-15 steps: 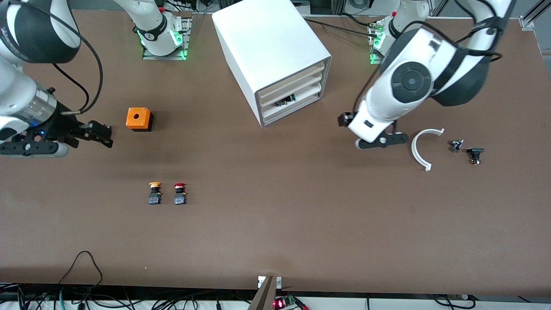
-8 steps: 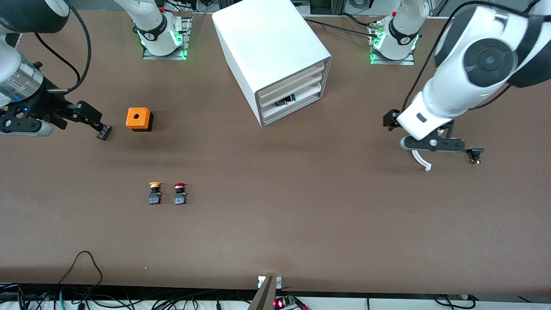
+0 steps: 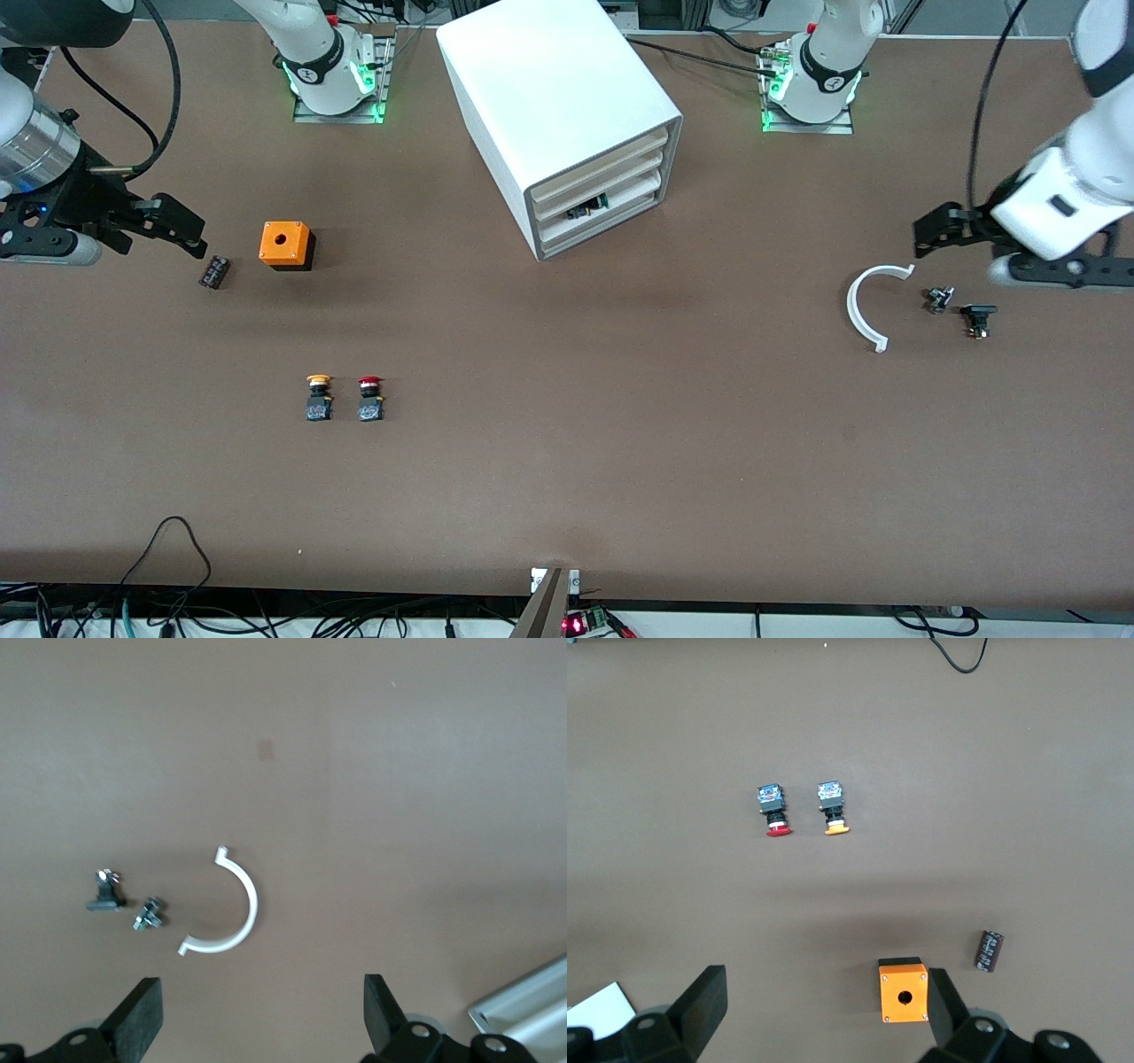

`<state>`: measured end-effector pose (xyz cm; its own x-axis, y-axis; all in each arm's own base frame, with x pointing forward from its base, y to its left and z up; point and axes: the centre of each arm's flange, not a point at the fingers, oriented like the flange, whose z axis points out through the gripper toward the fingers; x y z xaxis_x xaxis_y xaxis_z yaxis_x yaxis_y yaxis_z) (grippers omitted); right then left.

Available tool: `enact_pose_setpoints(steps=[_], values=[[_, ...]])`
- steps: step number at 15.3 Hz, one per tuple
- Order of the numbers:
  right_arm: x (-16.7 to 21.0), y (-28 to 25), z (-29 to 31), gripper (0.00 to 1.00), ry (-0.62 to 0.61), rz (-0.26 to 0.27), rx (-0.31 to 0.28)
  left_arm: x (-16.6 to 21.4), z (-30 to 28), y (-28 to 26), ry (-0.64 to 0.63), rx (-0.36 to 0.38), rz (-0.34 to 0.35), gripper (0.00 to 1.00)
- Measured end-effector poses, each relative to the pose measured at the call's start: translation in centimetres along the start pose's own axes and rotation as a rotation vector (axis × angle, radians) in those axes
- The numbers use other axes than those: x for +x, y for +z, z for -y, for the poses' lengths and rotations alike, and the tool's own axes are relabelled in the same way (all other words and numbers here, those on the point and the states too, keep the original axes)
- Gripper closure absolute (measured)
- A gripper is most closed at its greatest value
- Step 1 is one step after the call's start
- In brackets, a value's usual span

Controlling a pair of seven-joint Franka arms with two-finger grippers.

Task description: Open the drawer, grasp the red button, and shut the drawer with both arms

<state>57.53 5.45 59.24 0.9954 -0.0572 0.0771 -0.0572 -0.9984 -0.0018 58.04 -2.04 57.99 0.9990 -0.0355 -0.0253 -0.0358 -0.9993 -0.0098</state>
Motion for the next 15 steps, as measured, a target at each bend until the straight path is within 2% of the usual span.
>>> enact_pose_setpoints(steps=[2,5,10,15], values=[[0.0,-0.1,0.0,0.00,0.000,-0.002,0.000,-0.6,1.8,0.2,-0.014,0.005,-0.048,0.00],[0.1,-0.3,0.0,0.00,0.001,-0.008,-0.001,-1.4,1.4,-0.1,0.005,0.009,-0.072,0.00],[0.2,-1.0,-0.1,0.00,0.000,-0.021,-0.001,-2.5,-0.1,-0.5,0.038,0.009,-0.018,0.00],[0.2,-1.3,-0.1,0.00,0.001,-0.027,0.000,-2.6,-0.2,-0.7,0.046,0.010,-0.015,0.00]])
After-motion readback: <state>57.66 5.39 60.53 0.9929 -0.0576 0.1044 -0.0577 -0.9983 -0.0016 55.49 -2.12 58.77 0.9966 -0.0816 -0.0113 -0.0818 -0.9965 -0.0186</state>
